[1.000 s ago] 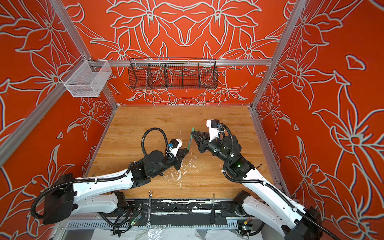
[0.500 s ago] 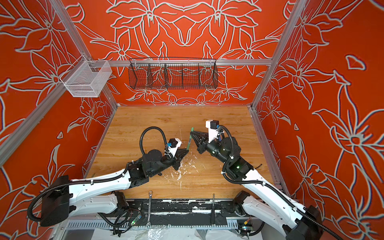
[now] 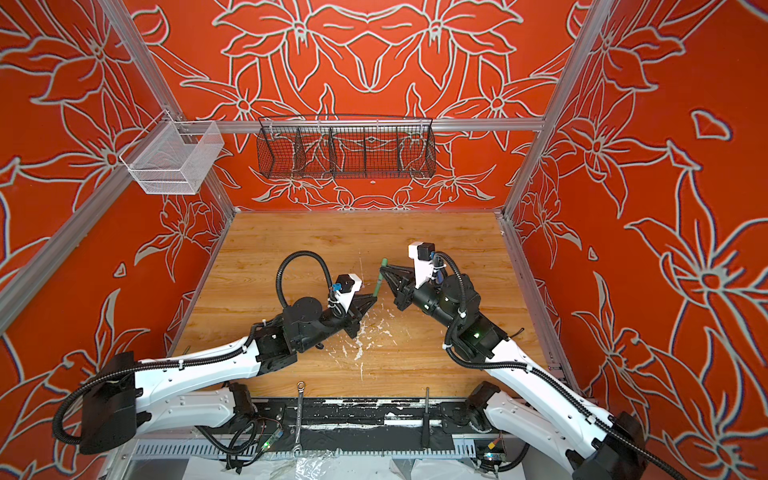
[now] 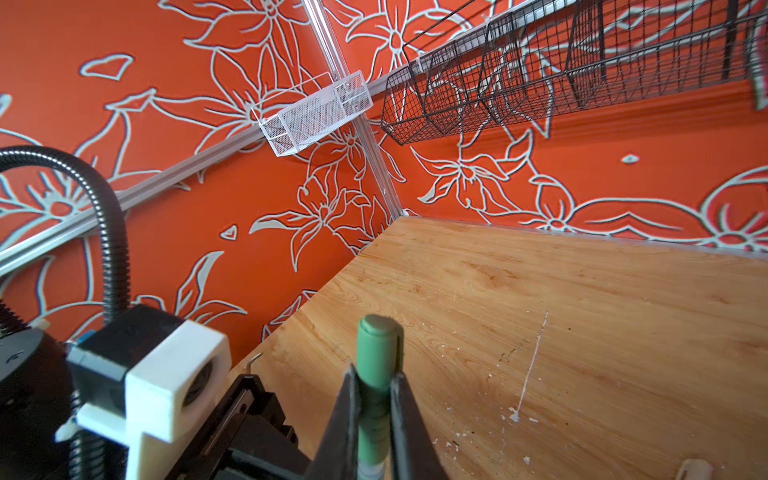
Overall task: Insert the pens into the pen caps
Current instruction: 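Lower the green cap onto the green pen nib with the right gripper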
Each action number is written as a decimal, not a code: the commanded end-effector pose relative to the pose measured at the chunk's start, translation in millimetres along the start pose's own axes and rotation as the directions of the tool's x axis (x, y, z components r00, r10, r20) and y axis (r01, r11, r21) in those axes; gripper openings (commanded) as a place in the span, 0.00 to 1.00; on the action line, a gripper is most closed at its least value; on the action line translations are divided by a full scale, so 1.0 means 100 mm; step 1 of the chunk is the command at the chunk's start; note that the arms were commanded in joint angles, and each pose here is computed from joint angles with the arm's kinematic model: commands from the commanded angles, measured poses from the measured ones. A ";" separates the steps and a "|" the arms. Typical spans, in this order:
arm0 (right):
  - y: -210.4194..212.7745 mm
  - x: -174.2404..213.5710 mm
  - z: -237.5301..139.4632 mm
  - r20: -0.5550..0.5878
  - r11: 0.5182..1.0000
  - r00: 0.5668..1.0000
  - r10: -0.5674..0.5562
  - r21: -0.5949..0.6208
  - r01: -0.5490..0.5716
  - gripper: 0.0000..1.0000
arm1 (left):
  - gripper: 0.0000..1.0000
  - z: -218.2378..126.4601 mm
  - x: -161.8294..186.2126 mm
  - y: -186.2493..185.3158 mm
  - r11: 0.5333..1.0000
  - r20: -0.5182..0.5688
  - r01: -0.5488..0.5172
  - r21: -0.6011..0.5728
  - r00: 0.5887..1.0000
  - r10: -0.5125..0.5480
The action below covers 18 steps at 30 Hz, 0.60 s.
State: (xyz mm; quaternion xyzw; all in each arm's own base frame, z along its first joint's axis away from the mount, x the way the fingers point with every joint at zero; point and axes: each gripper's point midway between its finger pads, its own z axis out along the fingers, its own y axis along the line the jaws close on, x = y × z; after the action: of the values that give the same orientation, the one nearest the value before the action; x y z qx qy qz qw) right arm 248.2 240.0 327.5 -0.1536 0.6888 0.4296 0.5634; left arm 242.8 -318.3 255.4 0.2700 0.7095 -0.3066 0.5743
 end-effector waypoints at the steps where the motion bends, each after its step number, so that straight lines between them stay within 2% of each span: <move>1: 0.02 0.16 0.01 -0.038 0.998 0.998 0.054 -0.027 -0.055 0.02 | 0.00 -0.04 -0.44 -0.04 1.000 0.112 -0.019 0.013 0.994 0.017; 7: 0.05 0.14 -0.07 -0.069 1.000 0.997 0.020 -0.016 -0.021 0.34 | 0.00 0.01 -0.52 -0.06 0.999 0.115 -0.030 0.029 0.993 0.026; 10: 0.06 0.09 -0.12 -0.071 1.000 0.997 0.009 -0.003 -0.010 0.45 | 0.00 0.04 -0.48 -0.07 0.999 0.097 -0.023 0.037 0.995 0.020; 12: 0.08 0.08 -0.14 -0.081 1.000 0.997 0.003 -0.003 -0.004 0.48 | 0.00 0.06 -0.44 -0.08 0.999 0.081 -0.018 0.042 0.997 0.015; 18: 0.16 0.04 -0.11 -0.064 0.999 0.998 0.008 -0.052 -0.011 0.49 | 0.00 0.10 -0.31 -0.10 0.998 0.037 0.000 0.062 0.999 -0.002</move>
State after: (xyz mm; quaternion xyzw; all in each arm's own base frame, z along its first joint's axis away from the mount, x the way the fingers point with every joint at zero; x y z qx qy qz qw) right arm 236.3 237.0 311.0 -0.1631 0.7163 0.4245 0.5293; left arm 247.3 -330.6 282.1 0.2802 0.6922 -0.3237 0.5809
